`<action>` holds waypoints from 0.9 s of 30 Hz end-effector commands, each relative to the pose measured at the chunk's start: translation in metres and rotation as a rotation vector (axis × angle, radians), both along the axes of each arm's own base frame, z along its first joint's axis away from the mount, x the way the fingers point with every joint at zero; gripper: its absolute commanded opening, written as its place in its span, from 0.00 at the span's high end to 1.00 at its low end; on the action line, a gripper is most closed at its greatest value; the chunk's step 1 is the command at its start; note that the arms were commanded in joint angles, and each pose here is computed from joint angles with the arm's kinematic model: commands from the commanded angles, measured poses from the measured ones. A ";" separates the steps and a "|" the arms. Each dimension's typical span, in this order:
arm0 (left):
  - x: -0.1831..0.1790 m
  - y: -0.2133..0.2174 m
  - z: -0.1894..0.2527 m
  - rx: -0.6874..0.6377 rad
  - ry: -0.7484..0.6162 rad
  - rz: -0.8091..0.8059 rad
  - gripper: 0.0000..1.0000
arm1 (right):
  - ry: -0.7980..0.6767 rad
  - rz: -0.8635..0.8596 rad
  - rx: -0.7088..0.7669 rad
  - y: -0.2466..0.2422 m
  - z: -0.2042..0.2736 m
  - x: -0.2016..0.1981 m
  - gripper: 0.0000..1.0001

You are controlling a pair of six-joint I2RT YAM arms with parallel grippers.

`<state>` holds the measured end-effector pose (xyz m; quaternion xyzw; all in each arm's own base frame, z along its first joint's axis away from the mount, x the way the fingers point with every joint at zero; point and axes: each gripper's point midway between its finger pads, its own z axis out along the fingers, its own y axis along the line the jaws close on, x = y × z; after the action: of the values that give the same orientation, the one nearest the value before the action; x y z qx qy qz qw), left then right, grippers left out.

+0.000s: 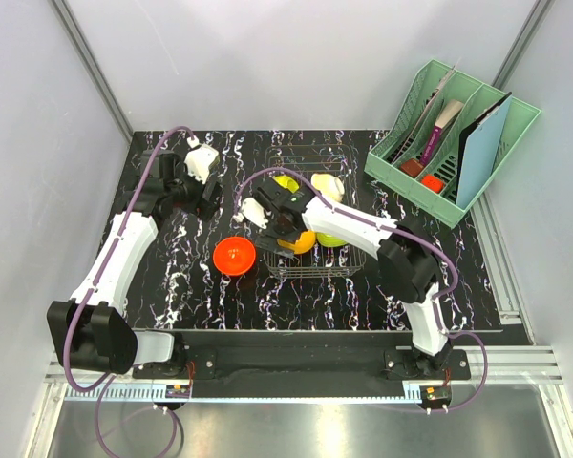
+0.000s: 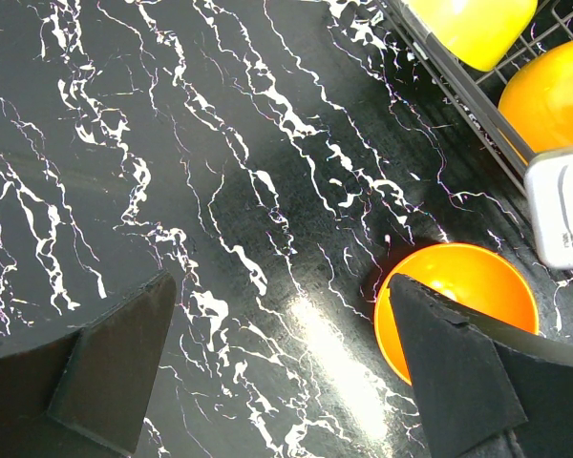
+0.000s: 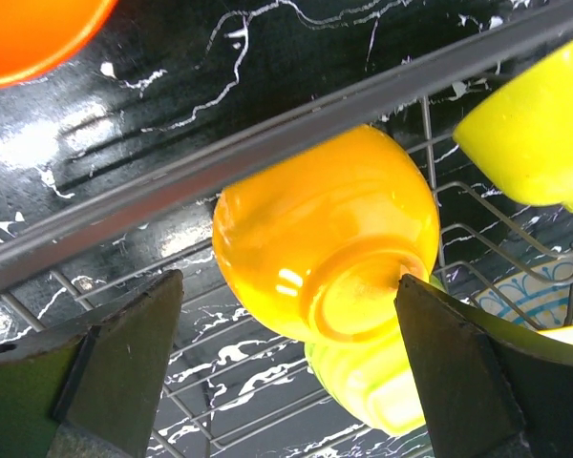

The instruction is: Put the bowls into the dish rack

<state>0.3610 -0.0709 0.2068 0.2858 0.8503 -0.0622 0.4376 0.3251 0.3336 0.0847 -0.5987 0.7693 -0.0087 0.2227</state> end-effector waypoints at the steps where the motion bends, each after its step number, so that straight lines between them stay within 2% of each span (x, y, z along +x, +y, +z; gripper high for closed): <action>1: 0.010 -0.005 0.027 -0.039 -0.081 -0.009 0.01 | -0.041 -0.021 0.077 -0.004 0.043 0.009 0.00; 9: 0.008 -0.005 0.023 -0.042 -0.072 -0.008 0.01 | -0.094 -0.078 0.217 -0.004 0.096 0.025 0.00; 10: 0.008 -0.005 0.023 -0.044 -0.071 -0.007 0.01 | -0.090 -0.109 0.236 -0.007 0.098 0.029 0.06; 12: 0.008 -0.006 0.024 -0.048 -0.072 -0.008 0.01 | -0.095 -0.135 0.253 -0.007 0.096 0.037 0.24; 13: 0.008 -0.006 0.024 -0.052 -0.070 -0.006 0.01 | -0.100 -0.161 0.251 -0.010 0.094 0.042 0.47; 16: 0.007 -0.007 0.024 -0.055 -0.068 -0.010 0.01 | -0.099 -0.193 0.230 -0.010 0.076 0.048 0.80; 18: 0.007 -0.007 0.023 -0.054 -0.068 -0.008 0.01 | -0.079 -0.199 0.222 -0.008 0.064 0.049 0.87; 27: 0.004 -0.004 0.012 -0.032 -0.049 -0.010 0.01 | -0.086 -0.256 0.230 -0.007 0.054 0.071 0.93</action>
<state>0.3600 -0.0728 0.2064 0.2795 0.8522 -0.0699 0.4367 0.3710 0.3214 0.1195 -0.4991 0.8204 0.0250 0.2781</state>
